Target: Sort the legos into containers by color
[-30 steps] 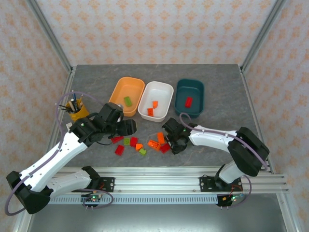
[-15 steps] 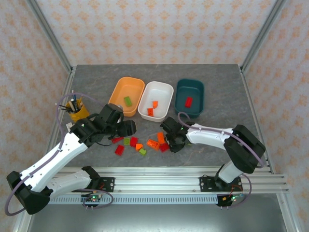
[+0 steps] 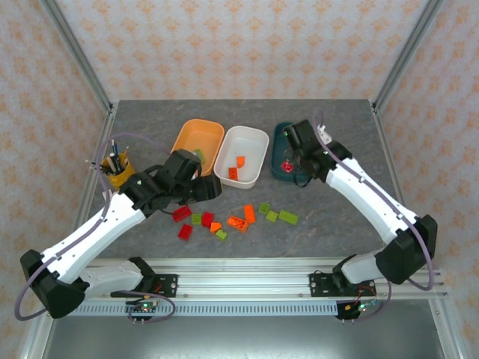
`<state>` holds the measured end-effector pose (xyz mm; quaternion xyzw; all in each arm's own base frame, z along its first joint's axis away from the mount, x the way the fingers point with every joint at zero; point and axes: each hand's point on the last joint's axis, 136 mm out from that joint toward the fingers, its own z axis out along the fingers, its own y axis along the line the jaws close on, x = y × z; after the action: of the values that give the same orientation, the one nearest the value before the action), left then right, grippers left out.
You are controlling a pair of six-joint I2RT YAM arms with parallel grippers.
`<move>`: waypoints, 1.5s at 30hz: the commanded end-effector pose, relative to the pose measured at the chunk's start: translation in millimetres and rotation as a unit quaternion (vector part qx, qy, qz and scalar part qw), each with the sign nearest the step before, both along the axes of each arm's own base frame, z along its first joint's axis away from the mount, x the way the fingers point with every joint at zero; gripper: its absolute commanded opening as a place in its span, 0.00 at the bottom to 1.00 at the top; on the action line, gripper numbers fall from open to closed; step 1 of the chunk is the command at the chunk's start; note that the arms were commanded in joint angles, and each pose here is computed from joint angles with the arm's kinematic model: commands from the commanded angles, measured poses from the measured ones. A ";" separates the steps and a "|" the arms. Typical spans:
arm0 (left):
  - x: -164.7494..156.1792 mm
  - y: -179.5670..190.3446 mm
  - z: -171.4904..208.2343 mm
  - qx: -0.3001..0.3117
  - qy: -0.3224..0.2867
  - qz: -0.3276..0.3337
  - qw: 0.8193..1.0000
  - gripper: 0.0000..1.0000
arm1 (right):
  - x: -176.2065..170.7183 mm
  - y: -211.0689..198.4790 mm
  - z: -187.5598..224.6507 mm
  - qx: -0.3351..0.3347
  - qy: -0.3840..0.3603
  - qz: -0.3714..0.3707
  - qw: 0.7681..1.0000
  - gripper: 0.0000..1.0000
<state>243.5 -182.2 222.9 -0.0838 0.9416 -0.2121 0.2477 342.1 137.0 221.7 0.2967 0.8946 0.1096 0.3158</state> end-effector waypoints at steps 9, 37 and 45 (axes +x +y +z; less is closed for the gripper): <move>26.9 -20.3 24.2 -0.011 -0.031 0.010 0.999 0.72 | 87.5 16.4 -92.4 -0.068 0.115 0.245 0.960 0.20; -46.0 44.7 -81.1 0.094 0.142 0.125 0.978 0.71 | 35.2 42.3 -31.5 -0.028 0.065 0.272 0.960 0.58; -36.7 49.6 -116.4 0.026 0.199 0.312 0.929 0.74 | -92.8 121.7 -38.7 0.039 0.031 0.403 0.914 0.60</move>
<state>199.3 -138.4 116.6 -0.3016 0.9426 -0.0834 0.1164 273.3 243.8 193.8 -0.0656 0.9469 0.2270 0.2179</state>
